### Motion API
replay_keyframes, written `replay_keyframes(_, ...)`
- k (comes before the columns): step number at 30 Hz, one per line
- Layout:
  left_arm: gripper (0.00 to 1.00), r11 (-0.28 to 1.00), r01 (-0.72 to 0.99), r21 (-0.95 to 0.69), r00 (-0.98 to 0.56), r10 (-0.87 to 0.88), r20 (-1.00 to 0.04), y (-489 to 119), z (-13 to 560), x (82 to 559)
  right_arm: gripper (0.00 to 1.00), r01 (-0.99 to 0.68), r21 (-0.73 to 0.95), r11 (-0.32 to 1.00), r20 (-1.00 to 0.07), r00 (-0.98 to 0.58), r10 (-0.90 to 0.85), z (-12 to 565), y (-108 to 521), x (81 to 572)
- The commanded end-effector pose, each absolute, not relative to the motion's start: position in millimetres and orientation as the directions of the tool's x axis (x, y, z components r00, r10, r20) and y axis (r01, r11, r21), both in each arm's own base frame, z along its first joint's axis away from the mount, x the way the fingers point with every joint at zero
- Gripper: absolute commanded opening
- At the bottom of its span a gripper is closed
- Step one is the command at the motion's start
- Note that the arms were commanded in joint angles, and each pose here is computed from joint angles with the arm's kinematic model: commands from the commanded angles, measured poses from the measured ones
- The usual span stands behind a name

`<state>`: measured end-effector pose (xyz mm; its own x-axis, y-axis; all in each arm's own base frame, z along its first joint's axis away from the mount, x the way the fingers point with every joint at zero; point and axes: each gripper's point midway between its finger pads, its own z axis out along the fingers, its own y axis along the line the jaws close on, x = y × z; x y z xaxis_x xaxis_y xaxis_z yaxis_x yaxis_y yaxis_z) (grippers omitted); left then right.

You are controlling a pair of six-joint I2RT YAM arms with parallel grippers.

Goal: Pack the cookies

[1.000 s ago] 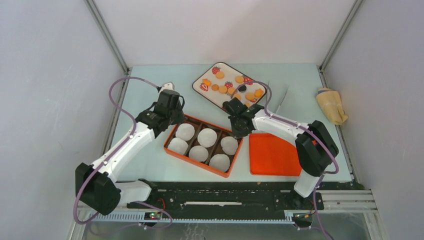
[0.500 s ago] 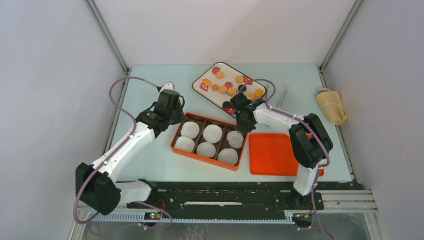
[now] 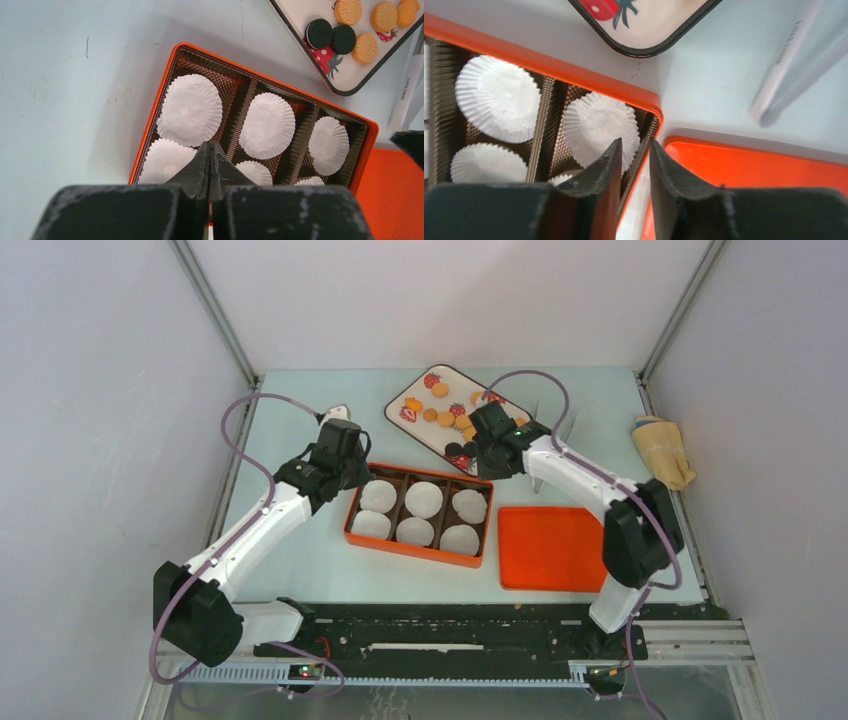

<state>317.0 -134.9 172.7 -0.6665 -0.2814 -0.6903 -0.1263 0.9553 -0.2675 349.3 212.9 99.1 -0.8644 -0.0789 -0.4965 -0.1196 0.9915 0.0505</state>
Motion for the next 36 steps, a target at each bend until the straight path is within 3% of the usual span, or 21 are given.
replay_keyframes(1,0.00,0.951,-0.082,-0.298,-0.630,-0.281,-0.724,-145,198,330,0.42,-0.075,0.102,0.992,-0.651,-0.759,0.009,166,198,363)
replay_keyframes(5,0.00,0.952,-0.079,-0.297,-0.636,-0.277,-0.720,-149,198,336,0.41,-0.029,0.125,0.992,-0.649,-0.758,0.060,177,186,396)
replay_keyframes(9,0.00,0.950,-0.071,-0.303,-0.638,-0.277,-0.718,-154,204,342,0.16,0.041,0.084,0.996,-0.595,-0.799,0.083,161,175,435)
replay_keyframes(12,0.00,0.951,-0.069,-0.301,-0.637,-0.274,-0.721,-154,206,343,0.18,0.087,0.082,0.993,-0.557,-0.822,0.118,138,168,457)
replay_keyframes(15,0.00,0.955,-0.081,-0.285,-0.631,-0.270,-0.727,-150,204,342,0.33,0.059,0.108,0.992,-0.560,-0.821,0.110,133,173,472)
replay_keyframes(17,0.00,0.958,-0.090,-0.273,-0.631,-0.267,-0.729,-147,201,342,0.33,0.006,0.104,0.995,-0.567,-0.821,0.064,134,186,480)
replay_keyframes(20,0.00,0.959,-0.092,-0.267,-0.639,-0.262,-0.724,-148,197,344,0.27,-0.053,0.073,0.996,-0.586,-0.811,0.000,144,214,494)
replay_keyframes(25,0.00,0.960,-0.093,-0.264,-0.652,-0.259,-0.713,-149,192,344,0.04,-0.106,0.121,0.987,-0.583,-0.812,-0.016,125,257,508)
replay_keyframes(27,0.00,0.962,-0.099,-0.254,-0.651,-0.256,-0.714,-147,191,343,0.00,-0.119,0.175,0.977,-0.568,-0.823,0.001,117,274,512)
replay_keyframes(36,0.00,0.966,-0.102,-0.237,-0.658,-0.244,-0.712,-142,185,337,0.00,-0.168,0.315,0.934,-0.517,-0.856,0.020,78,325,511)
